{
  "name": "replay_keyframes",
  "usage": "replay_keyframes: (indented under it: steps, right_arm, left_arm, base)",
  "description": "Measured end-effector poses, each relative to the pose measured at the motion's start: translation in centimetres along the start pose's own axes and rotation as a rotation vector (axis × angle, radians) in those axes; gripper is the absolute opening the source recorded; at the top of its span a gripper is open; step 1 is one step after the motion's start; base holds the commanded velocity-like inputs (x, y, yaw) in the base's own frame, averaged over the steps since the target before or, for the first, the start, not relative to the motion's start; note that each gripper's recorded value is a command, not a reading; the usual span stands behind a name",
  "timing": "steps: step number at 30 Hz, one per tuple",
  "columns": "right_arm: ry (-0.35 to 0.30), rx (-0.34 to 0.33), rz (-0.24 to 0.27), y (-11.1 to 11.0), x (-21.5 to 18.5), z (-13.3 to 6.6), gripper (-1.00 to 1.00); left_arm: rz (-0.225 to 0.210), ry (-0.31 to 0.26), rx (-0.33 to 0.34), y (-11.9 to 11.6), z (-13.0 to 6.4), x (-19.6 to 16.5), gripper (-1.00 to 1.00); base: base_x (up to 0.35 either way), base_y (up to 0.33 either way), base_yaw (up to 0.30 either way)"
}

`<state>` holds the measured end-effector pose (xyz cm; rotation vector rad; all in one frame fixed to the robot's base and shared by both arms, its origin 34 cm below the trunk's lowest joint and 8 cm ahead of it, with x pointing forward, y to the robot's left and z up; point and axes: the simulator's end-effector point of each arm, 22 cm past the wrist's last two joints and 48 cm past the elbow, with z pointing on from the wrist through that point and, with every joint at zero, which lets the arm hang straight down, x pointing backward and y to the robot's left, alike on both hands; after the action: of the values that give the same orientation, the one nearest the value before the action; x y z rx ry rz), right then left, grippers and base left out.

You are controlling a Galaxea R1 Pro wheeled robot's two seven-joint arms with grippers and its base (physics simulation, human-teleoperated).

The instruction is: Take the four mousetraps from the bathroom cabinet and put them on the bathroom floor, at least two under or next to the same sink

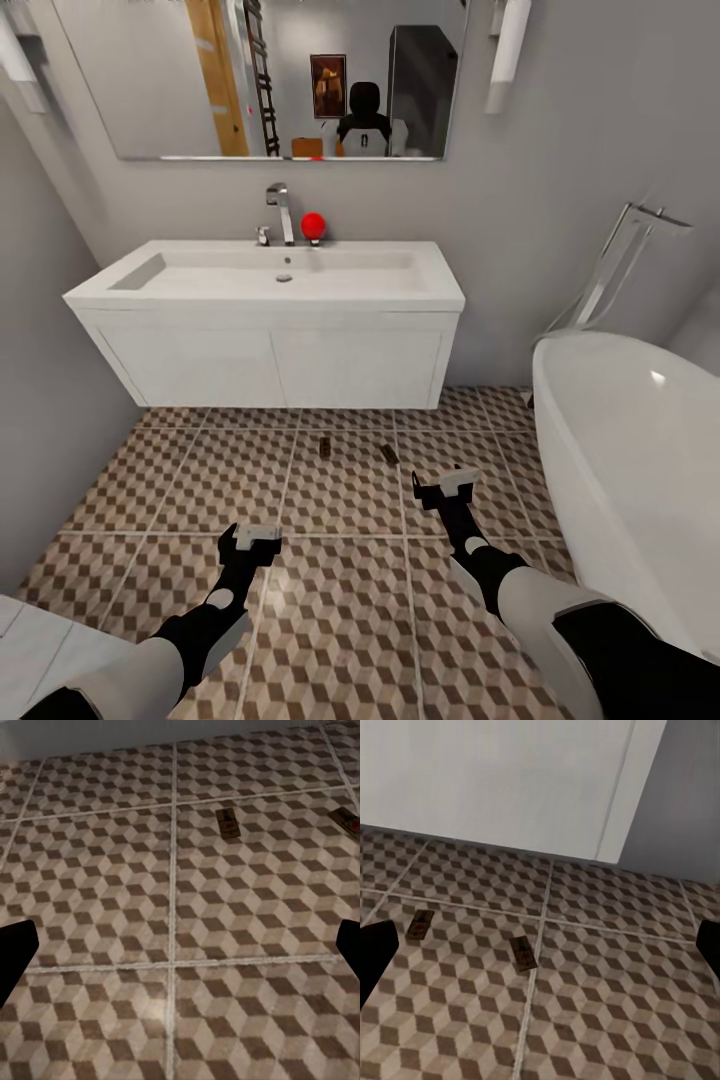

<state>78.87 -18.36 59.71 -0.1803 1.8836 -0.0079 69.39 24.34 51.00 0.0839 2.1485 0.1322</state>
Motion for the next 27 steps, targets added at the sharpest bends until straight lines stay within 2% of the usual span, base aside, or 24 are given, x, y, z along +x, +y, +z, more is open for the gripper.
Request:
replay_keyframes:
  steps: [5,11,27]
  right_arm:
    - [0.000,-0.002,0.001,0.1,-0.9,-0.2,1.00]
    - [0.000,-0.003,0.003,0.1,-2.0,-0.5,1.00]
    - [0.000,-0.003,0.003,-0.2,-4.8,-1.2,1.00]
  left_arm:
    - [0.003,0.011,-0.001,0.1,-0.5,-0.3,1.00]
    - [0.004,0.045,0.008,-1.1,-1.6,0.1,1.00]
    - [0.005,0.049,0.006,-0.7,-3.0,-2.2,1.00]
  base:
    - [0.000,0.000,0.000]
    - [0.000,0.000,0.000]
    - [0.000,0.000,0.000]
